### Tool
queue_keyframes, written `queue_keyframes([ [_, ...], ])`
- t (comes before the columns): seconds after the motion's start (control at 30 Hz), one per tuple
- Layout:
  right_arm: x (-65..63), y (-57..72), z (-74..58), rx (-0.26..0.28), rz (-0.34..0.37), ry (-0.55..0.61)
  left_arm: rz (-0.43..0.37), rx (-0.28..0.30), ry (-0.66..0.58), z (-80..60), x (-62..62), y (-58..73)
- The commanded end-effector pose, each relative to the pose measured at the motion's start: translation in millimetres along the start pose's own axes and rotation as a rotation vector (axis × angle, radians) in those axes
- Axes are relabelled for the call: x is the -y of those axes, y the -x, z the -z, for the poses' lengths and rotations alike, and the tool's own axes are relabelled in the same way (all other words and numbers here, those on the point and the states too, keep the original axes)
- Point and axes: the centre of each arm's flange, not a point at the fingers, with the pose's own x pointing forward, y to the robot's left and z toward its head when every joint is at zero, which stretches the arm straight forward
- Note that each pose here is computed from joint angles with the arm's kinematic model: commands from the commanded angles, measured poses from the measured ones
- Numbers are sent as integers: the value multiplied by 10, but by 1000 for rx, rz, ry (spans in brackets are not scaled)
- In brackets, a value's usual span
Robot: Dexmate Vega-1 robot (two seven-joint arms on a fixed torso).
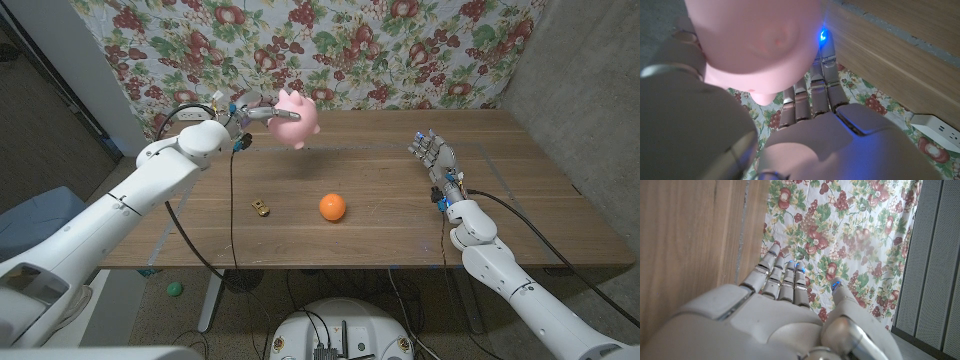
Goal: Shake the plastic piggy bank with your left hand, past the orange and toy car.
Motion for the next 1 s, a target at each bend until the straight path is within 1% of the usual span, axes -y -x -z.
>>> queue_keyframes([
  [0.03,-11,-29,6,-2,-2,4,61,-43,-39,-3,-23,-49],
  [0.27,-8,-51,18,-4,-2,0,38,-32,-27,5,-33,-44],
  [0.37,-6,-57,19,-4,-2,0,12,-15,-11,12,-35,-30],
  [0.5,-4,-64,19,-4,0,-3,-44,21,27,30,-43,-3],
  [0.57,-1,-65,19,-5,-2,-1,-82,48,55,45,-43,14],
  [0.77,5,-65,18,-4,0,-3,-235,158,143,95,-32,104],
  [0.93,10,-73,32,-7,-2,-4,-329,245,190,133,-8,156],
  [1.0,11,-75,33,-7,0,-7,-363,271,211,144,-2,181],
])
